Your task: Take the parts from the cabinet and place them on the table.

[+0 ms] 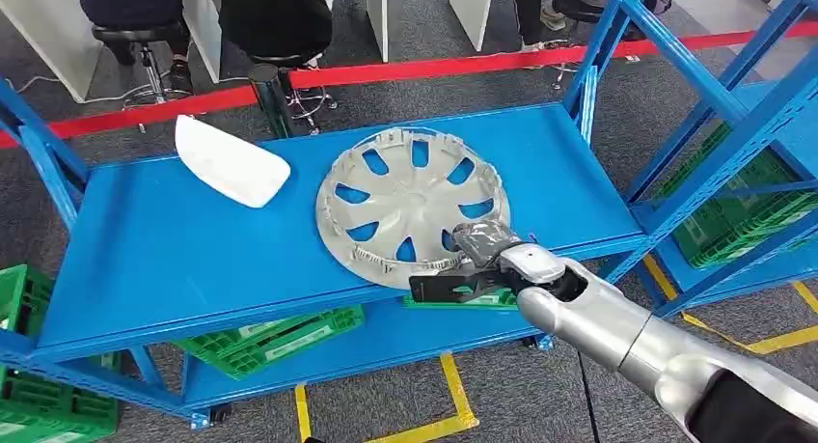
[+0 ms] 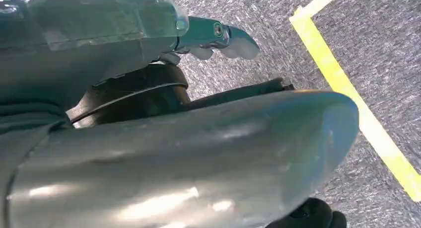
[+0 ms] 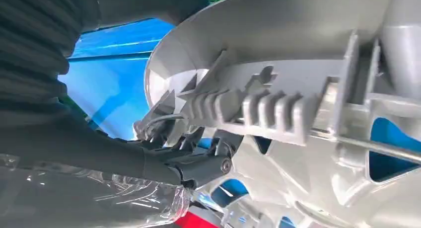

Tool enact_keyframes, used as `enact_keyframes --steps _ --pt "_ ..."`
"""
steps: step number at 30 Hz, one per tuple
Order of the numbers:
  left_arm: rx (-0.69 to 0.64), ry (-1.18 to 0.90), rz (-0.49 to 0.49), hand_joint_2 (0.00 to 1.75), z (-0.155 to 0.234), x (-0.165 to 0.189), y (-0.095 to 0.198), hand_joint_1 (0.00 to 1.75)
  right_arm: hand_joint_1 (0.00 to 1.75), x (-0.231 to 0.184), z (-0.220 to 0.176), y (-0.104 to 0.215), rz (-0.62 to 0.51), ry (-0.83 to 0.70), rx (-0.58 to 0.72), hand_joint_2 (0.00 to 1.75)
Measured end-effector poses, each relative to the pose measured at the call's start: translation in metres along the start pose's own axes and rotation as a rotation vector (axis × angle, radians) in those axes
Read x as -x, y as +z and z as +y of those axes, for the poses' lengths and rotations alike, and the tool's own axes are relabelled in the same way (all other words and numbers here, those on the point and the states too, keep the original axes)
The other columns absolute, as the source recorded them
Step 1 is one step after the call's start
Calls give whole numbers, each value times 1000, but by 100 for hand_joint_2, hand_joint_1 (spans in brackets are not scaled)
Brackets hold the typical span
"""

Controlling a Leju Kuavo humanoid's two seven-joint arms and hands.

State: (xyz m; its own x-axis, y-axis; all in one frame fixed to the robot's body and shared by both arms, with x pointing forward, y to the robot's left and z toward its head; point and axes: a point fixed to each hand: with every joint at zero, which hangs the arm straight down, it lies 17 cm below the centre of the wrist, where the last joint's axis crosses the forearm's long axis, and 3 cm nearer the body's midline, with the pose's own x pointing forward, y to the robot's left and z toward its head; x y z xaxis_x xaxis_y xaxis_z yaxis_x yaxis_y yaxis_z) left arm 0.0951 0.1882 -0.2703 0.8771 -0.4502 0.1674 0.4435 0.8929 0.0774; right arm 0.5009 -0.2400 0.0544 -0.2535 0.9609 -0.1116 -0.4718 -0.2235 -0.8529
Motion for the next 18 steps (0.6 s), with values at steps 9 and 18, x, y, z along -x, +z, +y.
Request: enact_keyframes --steps 9,18 --pt "-1 0 0 0 0 0 0 0 175 -5 -1 -1 -14 -3 7 175" --pt "-5 1 -1 0 1 0 0 0 175 -19 -10 -2 -58 -43 73 175"
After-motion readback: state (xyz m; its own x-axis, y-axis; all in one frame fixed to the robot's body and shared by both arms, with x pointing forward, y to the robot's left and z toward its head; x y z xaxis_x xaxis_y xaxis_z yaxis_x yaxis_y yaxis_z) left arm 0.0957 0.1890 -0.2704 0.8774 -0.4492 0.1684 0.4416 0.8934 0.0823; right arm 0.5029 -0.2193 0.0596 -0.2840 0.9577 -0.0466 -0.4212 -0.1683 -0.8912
